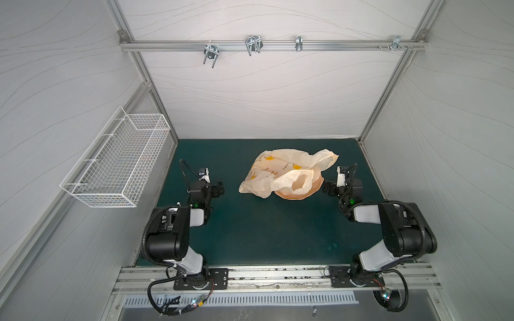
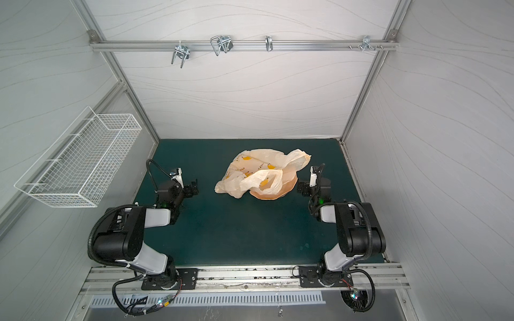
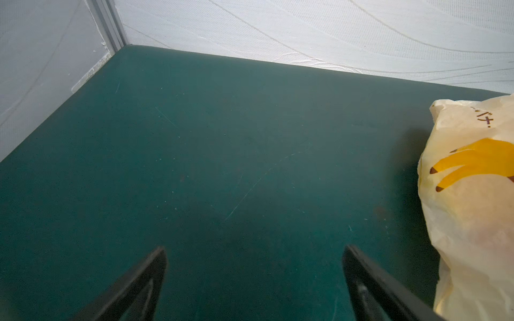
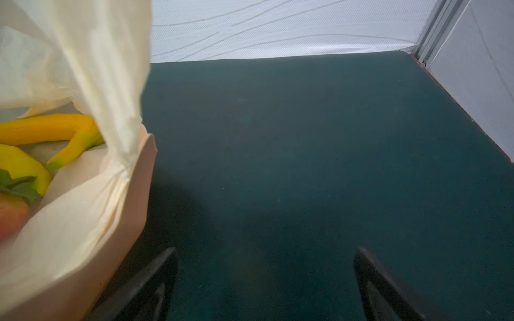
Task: Place the fruits into the plastic bag
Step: Reset both arms
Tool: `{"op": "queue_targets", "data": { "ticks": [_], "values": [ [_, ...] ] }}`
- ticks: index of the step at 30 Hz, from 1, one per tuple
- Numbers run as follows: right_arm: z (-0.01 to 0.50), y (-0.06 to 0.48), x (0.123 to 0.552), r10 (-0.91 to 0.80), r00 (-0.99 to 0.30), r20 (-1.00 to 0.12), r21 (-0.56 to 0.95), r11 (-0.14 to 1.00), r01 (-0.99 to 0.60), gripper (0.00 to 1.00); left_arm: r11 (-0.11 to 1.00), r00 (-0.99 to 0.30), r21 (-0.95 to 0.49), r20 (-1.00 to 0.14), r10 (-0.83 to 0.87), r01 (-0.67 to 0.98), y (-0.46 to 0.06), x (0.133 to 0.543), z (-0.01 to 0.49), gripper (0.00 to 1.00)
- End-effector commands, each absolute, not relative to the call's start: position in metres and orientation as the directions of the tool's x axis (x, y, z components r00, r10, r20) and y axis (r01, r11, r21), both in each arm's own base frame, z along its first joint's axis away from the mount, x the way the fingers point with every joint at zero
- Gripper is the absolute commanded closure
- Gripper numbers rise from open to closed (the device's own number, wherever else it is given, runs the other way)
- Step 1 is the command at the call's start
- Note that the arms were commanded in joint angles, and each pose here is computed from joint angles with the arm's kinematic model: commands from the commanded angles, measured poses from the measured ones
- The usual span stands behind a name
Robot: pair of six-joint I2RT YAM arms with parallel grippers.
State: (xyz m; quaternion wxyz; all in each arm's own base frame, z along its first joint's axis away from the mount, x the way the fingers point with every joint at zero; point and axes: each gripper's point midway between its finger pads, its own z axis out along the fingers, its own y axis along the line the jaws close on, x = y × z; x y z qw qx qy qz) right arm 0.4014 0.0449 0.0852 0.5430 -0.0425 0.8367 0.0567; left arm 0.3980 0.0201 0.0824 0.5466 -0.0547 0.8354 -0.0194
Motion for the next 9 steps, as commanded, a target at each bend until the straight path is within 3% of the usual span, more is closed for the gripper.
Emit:
{"op": "queue_targets", "data": {
  "ticks": [1,9],
  "values": [
    [0.0813,0.0444,0.4017,-0.037,-0.414,-0.910,0.022,0.990,-0.137,0.01,0.994,-0.367,-0.093,-0.924,-0.111,-0.065,0.0212,0.4026,0.0909,0.00],
    [0.0815,0.0447,0.4016,-0.035,-0.415,-0.909,0.026,0.990,-0.141,0.01,0.994,-0.365,-0.094,-0.924,-0.111,-0.064,0.0207,0.4026,0.0912,0.00]
  ]
}}
